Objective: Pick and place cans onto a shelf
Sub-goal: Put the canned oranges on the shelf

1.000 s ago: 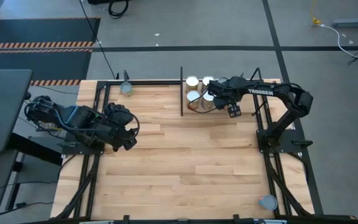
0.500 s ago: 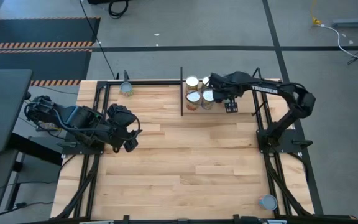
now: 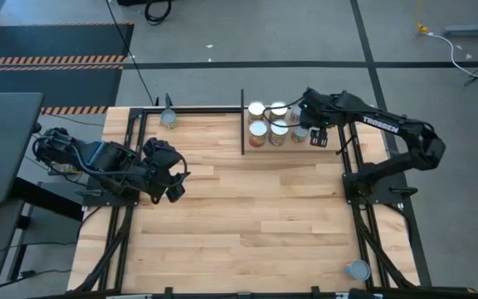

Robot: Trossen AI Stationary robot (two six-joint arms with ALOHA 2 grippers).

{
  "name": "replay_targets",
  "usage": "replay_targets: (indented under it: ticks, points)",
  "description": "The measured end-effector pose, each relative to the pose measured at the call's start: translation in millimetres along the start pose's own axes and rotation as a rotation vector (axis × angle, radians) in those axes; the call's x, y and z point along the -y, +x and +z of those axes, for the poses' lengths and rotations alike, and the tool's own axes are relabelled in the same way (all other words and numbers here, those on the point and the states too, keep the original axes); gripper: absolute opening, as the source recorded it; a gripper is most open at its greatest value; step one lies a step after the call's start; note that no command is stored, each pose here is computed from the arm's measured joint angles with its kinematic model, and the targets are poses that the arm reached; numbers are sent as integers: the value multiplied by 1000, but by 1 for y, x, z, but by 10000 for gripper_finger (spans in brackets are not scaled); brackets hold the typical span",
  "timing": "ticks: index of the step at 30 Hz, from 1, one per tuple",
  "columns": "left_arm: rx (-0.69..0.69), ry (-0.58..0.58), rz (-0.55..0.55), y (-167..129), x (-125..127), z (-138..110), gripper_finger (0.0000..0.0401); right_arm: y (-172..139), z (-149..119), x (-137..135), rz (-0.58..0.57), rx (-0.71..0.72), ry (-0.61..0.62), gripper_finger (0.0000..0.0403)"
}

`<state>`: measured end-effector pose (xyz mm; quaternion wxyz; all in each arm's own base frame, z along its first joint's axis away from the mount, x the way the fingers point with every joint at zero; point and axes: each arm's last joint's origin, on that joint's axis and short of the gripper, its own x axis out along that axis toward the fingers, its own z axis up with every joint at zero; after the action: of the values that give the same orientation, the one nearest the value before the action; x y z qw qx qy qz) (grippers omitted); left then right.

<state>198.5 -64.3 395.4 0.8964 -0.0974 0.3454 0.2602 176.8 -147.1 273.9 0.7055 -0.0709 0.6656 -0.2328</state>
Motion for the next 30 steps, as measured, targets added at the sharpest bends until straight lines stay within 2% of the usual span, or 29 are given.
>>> replay_targets:
  ticks: [3,6,11,21,25,30]
  points:
    - [96,14,39,0,1,6,258,14,4,4,-45,-4,13,253]
    - [168,30,72,2,1,14,258,32,10,6,-34,3,18,246]
    - [118,22,142,11,-14,18,258,50,9,11,-9,-54,-6,245]
    - [107,38,166,16,-23,24,258,31,3,15,12,58,80,245]
    - [108,30,162,16,-22,23,258,15,2,14,96,204,143,245]
    - [124,10,153,16,-21,25,258,19,10,16,82,341,229,245]
